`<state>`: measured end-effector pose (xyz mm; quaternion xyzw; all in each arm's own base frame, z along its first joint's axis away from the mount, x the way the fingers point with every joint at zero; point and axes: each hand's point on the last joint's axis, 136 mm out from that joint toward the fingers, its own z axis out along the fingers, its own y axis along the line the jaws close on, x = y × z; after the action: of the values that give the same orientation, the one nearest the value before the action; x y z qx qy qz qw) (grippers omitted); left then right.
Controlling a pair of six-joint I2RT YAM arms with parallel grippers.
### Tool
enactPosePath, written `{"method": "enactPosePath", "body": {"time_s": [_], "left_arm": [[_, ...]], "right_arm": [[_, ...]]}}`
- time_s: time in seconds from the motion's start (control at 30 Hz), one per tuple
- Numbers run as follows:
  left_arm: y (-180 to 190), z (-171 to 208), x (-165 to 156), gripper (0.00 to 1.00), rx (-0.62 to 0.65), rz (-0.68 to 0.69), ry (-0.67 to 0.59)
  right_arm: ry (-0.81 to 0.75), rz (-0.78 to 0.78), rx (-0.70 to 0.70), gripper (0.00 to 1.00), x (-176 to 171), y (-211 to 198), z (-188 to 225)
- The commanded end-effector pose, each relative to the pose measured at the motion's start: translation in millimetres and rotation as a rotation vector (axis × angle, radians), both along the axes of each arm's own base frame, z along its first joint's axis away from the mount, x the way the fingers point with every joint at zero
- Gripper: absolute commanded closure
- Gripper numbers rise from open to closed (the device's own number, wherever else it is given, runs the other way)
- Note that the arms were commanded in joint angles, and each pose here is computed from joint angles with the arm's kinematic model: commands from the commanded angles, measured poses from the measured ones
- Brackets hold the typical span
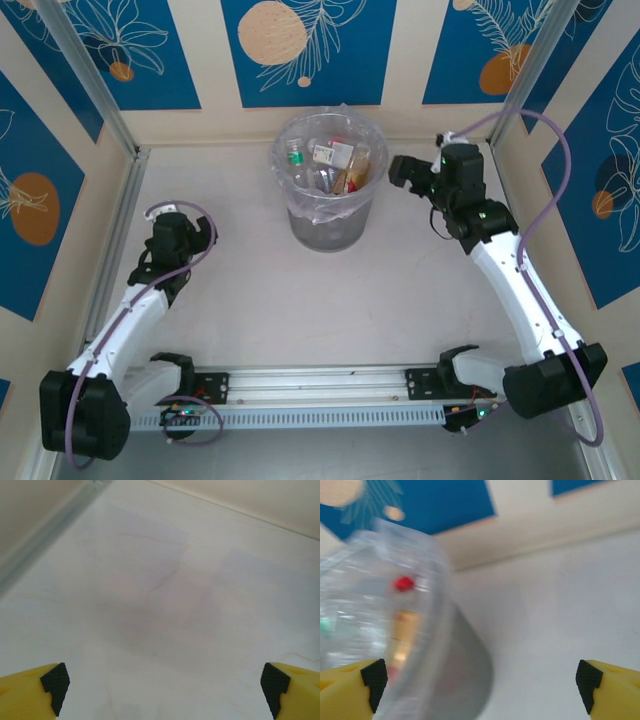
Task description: Put the plastic bottles in the bin
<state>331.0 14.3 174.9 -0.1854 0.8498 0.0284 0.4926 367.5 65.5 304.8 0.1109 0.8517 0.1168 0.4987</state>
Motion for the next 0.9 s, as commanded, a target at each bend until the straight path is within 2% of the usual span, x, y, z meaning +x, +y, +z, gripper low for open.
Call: {"method": "enactPosePath", "body": {"time_s": [0.0,0.1,0.2,0.27,0.37,0.47,0.57,0.63,0.87], "left_arm": [[32.4,-10.8,-2.8,0.00,0.210,0.051,0.016],[48.6,-34.0,-5.6,0.01,0.207,0.081,0.034],[56.3,-59.5,-4.1,0.00,0.170,0.079,0.063],[57.5,-71.3,0.0,0.00,0.157,0.071,0.073],[48.7,-77.6,14.3,0.01,0.152,0.000,0.048],[40.5,-71.0,27.7,0.01,0.171,-0.064,-0.011],[32.9,-65.9,37.5,0.01,0.167,-0.107,-0.087],[16.5,-64.7,44.4,0.01,0.134,-0.194,-0.118],[-1.8,-64.0,52.4,0.01,0.130,-0.301,-0.133]], "right_arm": [[-0.019,-0.147,-0.011,0.01,-4.0,-42.1,-31.3],[-0.029,-0.191,-0.053,0.00,-7.7,-66.3,-73.3],[-0.027,-0.139,-0.081,0.00,-9.4,-68.6,-111.8],[-0.015,-0.159,-0.098,0.00,-10.3,-75.1,-133.9],[0.031,-0.186,-0.074,0.00,-12.1,-85.2,-169.5],[0.037,-0.119,-0.044,0.00,-9.6,-79.4,-193.7],[0.041,-0.068,-0.052,0.00,-3.8,-73.2,-205.4],[0.027,-0.016,-0.059,0.00,2.5,-65.7,-203.5],[-0.065,0.080,-0.086,0.01,16.0,-49.0,-193.5]]}}
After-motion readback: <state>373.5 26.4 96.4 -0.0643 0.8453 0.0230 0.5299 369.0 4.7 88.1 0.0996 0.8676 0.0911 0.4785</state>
